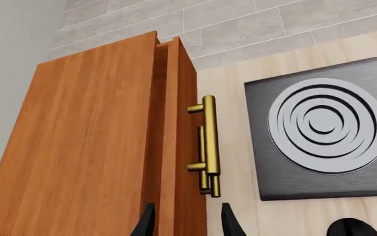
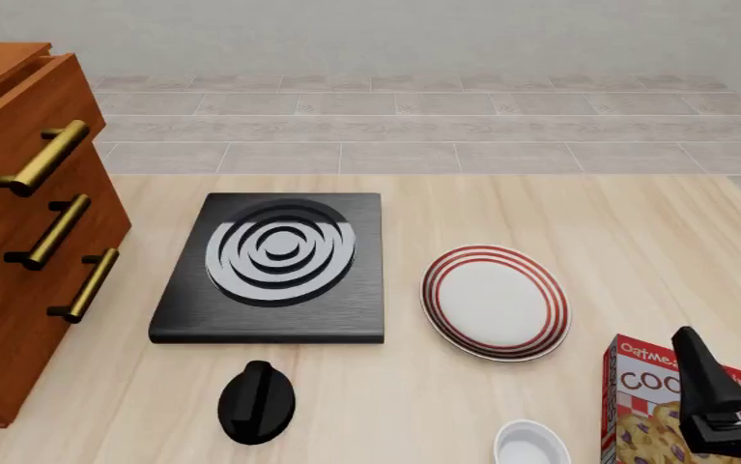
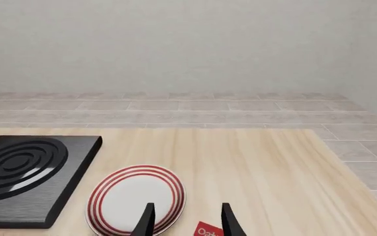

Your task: Pick the akita bowl in the top layer of the wooden cabinet and place it on the plate.

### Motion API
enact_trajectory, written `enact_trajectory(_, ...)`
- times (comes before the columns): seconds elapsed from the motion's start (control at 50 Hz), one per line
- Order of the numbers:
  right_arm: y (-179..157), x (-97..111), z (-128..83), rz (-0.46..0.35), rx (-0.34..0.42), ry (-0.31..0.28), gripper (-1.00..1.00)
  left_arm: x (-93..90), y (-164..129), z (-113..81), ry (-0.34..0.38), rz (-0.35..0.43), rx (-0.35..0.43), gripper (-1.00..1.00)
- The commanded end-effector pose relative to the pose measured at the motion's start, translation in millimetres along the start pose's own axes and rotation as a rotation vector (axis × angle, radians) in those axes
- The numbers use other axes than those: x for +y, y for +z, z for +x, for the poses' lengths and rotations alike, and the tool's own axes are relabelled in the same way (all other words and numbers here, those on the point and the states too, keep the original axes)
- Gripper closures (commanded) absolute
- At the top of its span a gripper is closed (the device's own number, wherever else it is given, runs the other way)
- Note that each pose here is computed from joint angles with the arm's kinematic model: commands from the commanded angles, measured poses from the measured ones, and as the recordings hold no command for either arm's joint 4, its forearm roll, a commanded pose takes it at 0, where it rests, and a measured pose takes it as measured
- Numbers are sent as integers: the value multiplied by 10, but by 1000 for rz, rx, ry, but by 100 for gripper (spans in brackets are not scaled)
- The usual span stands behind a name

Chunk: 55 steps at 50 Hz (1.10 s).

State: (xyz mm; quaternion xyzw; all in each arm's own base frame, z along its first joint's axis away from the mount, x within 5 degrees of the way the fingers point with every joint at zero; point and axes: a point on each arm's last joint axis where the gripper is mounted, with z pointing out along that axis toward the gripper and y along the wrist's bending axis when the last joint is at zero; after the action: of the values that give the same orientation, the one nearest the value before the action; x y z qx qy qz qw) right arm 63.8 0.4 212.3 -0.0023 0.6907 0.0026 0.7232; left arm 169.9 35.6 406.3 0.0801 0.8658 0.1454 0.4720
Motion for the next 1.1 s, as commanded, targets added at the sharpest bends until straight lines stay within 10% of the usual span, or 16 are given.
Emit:
enact_trajectory(0.02,16,1,-2,-1,2,-1,-100,2,71,66,-8,-9,12,-100)
enact_trajectory(1.1,-14,2,4,-3,0,6,-100,-72,411,266,-32,22,95,-100)
